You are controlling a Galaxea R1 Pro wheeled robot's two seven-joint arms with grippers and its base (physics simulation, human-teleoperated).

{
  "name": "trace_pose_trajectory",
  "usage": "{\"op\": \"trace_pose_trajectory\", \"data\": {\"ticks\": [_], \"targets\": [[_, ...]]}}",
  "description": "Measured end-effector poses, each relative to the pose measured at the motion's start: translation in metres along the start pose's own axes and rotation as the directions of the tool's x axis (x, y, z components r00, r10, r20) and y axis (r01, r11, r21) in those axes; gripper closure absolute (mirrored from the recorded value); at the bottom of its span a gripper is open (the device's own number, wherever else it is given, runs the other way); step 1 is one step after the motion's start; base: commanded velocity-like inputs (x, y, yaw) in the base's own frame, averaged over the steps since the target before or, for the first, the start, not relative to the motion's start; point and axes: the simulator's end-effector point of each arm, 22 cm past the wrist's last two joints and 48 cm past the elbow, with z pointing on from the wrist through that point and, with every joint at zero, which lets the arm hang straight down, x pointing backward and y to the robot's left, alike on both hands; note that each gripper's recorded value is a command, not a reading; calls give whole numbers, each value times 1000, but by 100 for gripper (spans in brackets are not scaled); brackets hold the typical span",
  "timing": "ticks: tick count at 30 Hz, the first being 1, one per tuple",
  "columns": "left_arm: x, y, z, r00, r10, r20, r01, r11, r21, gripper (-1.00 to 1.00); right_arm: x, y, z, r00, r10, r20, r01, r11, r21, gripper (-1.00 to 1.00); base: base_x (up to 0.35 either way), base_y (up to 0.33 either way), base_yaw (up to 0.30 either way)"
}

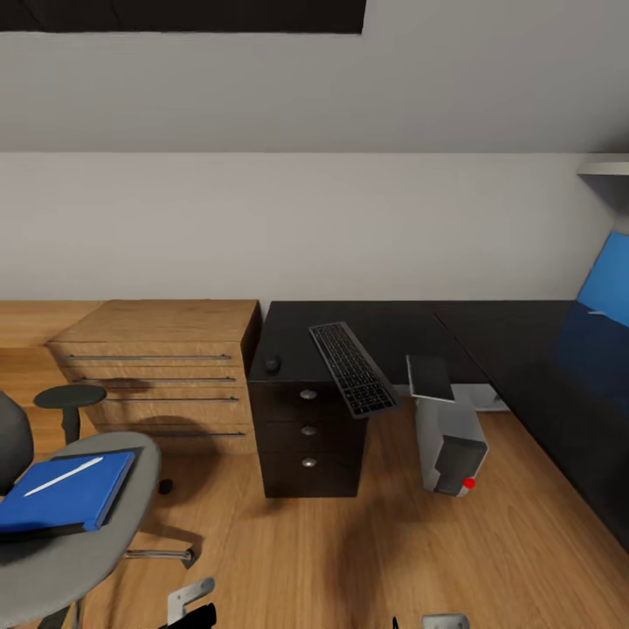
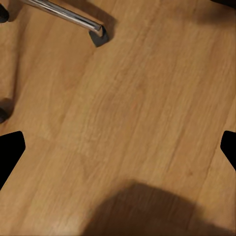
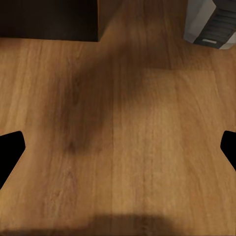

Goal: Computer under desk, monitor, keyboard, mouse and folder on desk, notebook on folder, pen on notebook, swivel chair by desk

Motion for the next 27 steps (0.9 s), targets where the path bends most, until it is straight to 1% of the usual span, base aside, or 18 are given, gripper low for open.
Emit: {"op": "trace_pose_trajectory", "data": {"ticks": [12, 19, 21, 24, 26, 27], "targets": [[0, -6, -1, 1000, 2, 3, -2, 1000, 11, -100, 0, 0, 0, 1000, -1, -1, 1, 1000, 0, -100, -9, 12, 0], [8, -9, 9, 1000, 0, 4, 0, 1000, 14, -100, 9, 1, 8, 1000, 1, 4, -1, 1000, 0, -100, 0, 0, 0], [12, -14, 10, 1000, 1, 3, -1, 1000, 21, -100, 11, 1, 11, 1000, 2, 6, -2, 1000, 1, -100, 0, 0, 0], [19, -29, 12, 1000, -1, -1, 1, 999, 40, -100, 13, 2, 15, 1000, 3, 14, -3, 1000, 0, -100, 0, 0, 0], [24, -40, 12, 1000, -4, -4, 4, 998, 57, -100, 9, 2, 17, 999, 8, 43, -8, 1000, 0, -100, 0, 0, 0], [25, -50, 11, 1000, -7, -4, 7, 997, 73, -100, 4, 2, 18, 997, 13, 70, -13, 1000, 0, -100, 0, 0, 0]]}}
